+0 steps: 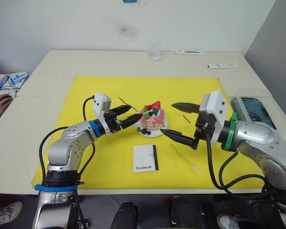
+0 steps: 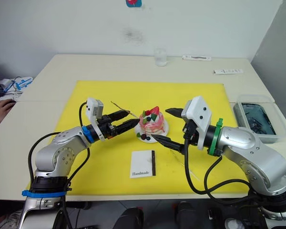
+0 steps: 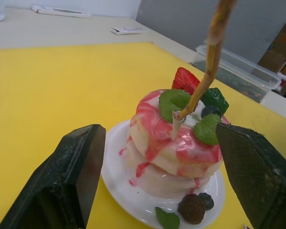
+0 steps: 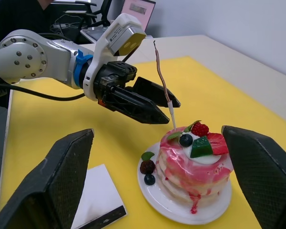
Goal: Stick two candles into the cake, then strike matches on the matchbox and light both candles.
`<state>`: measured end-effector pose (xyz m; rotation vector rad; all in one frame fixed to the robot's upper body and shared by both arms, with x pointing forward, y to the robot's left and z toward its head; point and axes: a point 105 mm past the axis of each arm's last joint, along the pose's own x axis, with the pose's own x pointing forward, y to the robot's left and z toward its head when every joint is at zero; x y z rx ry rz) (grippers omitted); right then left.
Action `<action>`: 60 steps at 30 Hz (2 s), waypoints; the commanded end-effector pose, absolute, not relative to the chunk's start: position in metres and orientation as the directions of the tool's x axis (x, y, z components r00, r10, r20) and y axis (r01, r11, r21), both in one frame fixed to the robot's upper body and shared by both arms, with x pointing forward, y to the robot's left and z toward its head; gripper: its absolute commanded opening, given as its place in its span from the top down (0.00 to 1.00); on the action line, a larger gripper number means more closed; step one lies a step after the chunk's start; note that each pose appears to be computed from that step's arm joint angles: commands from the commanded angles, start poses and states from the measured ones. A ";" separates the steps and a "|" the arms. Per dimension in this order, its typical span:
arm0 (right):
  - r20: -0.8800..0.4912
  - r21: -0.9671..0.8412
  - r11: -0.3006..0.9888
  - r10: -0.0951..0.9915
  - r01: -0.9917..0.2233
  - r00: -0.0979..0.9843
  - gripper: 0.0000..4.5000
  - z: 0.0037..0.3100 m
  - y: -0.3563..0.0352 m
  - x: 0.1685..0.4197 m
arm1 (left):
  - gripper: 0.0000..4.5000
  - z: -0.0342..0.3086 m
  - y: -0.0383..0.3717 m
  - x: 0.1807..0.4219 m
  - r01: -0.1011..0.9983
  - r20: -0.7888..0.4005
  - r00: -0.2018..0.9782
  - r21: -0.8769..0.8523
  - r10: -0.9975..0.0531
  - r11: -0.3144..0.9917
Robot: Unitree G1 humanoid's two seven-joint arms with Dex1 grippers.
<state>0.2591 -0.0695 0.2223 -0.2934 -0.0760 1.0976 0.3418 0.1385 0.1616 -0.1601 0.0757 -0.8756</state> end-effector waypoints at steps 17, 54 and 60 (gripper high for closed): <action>-0.064 -0.310 0.409 0.892 -0.859 0.447 0.00 0.231 -0.069 0.258 | 1.00 0.182 0.128 0.341 0.783 0.084 0.617 -0.160 -0.783 0.600; -0.068 -0.303 0.411 0.891 -0.860 0.449 0.00 0.230 -0.069 0.257 | 1.00 0.208 0.121 0.341 0.860 -0.084 0.503 0.145 -0.860 0.489; -0.070 -0.300 0.413 0.890 -0.860 0.451 0.00 0.228 -0.069 0.257 | 1.00 0.205 0.119 0.342 0.871 -0.142 0.481 0.190 -0.865 0.453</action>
